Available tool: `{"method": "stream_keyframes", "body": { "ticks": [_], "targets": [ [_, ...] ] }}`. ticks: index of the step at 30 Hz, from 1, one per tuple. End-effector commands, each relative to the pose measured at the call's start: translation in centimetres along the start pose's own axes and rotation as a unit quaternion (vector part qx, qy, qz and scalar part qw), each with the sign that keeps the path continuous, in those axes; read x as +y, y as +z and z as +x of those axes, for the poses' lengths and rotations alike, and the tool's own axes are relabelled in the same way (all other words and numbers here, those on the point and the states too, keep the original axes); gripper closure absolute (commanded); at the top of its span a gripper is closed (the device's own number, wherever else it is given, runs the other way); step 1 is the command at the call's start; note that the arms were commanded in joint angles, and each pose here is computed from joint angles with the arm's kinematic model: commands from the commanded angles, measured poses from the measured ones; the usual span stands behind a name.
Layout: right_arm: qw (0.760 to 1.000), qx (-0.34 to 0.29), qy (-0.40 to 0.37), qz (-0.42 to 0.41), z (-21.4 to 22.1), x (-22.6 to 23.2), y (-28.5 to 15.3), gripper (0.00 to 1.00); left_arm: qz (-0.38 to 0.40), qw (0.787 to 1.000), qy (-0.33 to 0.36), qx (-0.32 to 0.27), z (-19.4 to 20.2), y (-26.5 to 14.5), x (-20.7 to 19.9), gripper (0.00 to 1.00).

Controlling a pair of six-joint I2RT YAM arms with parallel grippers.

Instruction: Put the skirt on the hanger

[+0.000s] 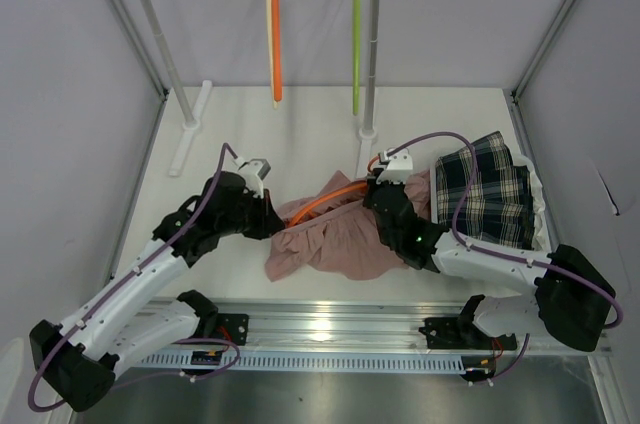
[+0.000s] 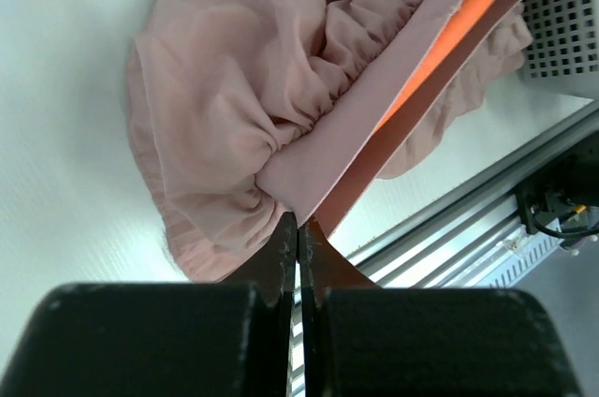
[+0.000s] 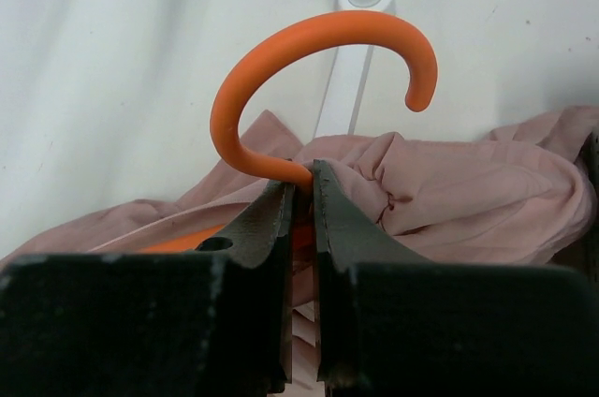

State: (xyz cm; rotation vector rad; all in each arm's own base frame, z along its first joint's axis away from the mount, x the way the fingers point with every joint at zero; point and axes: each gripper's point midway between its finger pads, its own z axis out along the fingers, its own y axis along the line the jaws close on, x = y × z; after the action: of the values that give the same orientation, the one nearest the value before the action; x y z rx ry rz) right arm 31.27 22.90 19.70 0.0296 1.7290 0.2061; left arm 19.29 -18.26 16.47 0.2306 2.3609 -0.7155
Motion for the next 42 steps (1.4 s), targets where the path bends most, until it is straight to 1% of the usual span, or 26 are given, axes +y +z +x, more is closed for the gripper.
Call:
{"method": "stream_keyframes", "body": {
  "ticks": [1, 6, 11, 13, 17, 25, 28, 35, 39, 41, 42],
  "targets": [
    [0.997, -0.033, 0.002, 0.066, -1.9, -2.2, 0.4, 1.00, 0.018, 1.000, 0.018, -0.003, -0.9, -1.5, -1.0, 1.00],
    [0.997, -0.042, -0.006, 0.061, -2.7, -1.5, 0.2, 1.00, 0.024, 0.999, 0.021, -0.015, -1.4, -2.2, -1.4, 1.00],
    [0.997, -0.058, -0.029, 0.040, -3.3, 0.9, -1.1, 1.00, 0.044, 0.998, 0.022, -0.043, -3.9, -3.4, -3.2, 1.00],
    [0.997, -0.055, -0.035, 0.034, -3.3, 1.6, -1.3, 1.00, 0.053, 0.997, 0.025, -0.056, -5.2, -3.8, -4.0, 1.00],
    [0.998, -0.054, -0.036, 0.009, -4.0, 3.9, -2.0, 1.00, 0.068, 0.996, 0.035, -0.055, -6.1, -3.6, -5.5, 1.00],
    [0.998, -0.047, -0.018, -0.037, -6.6, 7.6, -3.2, 1.00, 0.075, 0.995, 0.044, -0.058, -6.9, -3.1, -6.8, 1.00],
    [0.998, -0.039, -0.025, -0.049, -6.4, 8.5, -3.4, 1.00, 0.080, 0.994, 0.045, -0.063, -7.3, -3.4, -7.3, 1.00],
    [0.997, -0.014, -0.041, -0.071, -4.2, 10.3, -3.8, 1.00, 0.083, 0.993, 0.052, -0.071, -8.2, -4.2, -8.0, 1.00],
    [0.995, 0.013, -0.074, -0.070, -1.3, 11.0, -2.9, 1.00, 0.083, 0.992, 0.055, -0.074, -8.5, -4.7, -8.2, 1.00],
    [0.995, 0.021, -0.059, -0.083, -1.4, 11.8, -3.2, 1.00, 0.078, 0.993, 0.058, -0.069, -8.1, -4.4, -7.9, 1.00],
    [0.994, 0.018, -0.045, -0.100, -2.2, 12.5, -3.5, 1.00, 0.073, 0.994, 0.059, -0.060, -7.6, -3.9, -7.6, 1.00]
  ]
}}
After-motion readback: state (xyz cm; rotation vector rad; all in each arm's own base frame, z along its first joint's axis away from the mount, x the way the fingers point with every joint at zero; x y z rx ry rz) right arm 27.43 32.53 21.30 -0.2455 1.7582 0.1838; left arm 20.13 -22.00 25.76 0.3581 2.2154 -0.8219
